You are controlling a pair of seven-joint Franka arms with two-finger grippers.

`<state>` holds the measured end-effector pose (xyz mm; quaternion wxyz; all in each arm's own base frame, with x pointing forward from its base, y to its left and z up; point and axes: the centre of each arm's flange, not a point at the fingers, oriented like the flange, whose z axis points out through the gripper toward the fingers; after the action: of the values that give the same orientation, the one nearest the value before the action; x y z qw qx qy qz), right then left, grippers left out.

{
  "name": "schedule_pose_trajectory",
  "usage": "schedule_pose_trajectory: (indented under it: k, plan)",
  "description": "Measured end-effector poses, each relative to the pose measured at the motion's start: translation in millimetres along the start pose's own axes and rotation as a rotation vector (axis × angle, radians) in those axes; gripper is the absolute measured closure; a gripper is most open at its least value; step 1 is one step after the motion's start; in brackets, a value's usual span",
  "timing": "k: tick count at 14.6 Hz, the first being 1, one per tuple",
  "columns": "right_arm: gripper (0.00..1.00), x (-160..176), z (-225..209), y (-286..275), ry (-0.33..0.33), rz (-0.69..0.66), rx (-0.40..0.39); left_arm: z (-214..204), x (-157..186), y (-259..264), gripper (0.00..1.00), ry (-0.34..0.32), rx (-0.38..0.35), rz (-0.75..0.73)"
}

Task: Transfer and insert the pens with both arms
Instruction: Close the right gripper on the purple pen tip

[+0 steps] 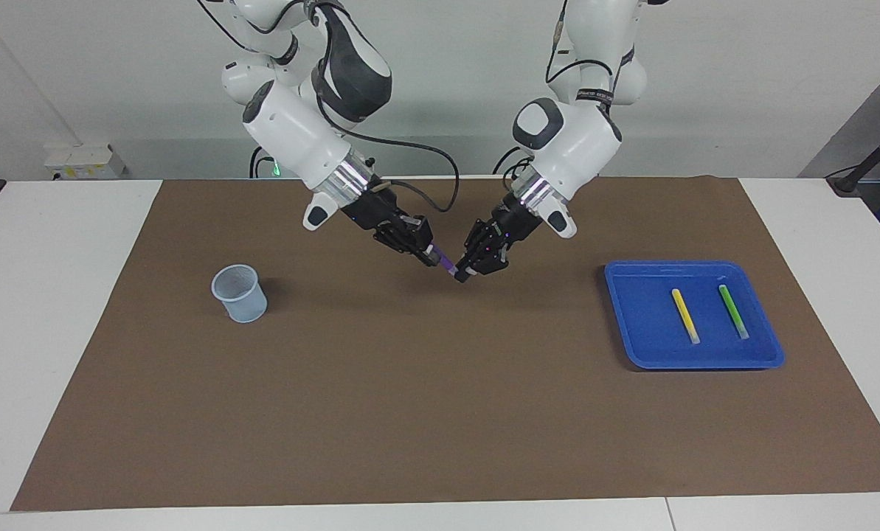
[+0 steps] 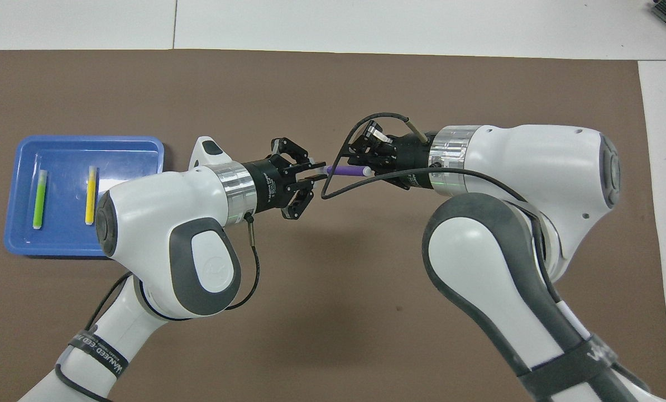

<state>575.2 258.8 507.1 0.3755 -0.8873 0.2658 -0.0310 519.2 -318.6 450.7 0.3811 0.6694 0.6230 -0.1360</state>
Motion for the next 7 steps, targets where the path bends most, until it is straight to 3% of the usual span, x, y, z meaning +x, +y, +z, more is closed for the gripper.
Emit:
schedule_pose_trajectory:
  k: [7]
  plan:
    - [0.01,-2.5,1.5,-1.0,-0.005,-0.003,-0.001,0.4,-0.9,-0.9,0.83,-0.001,0.001,0.001]
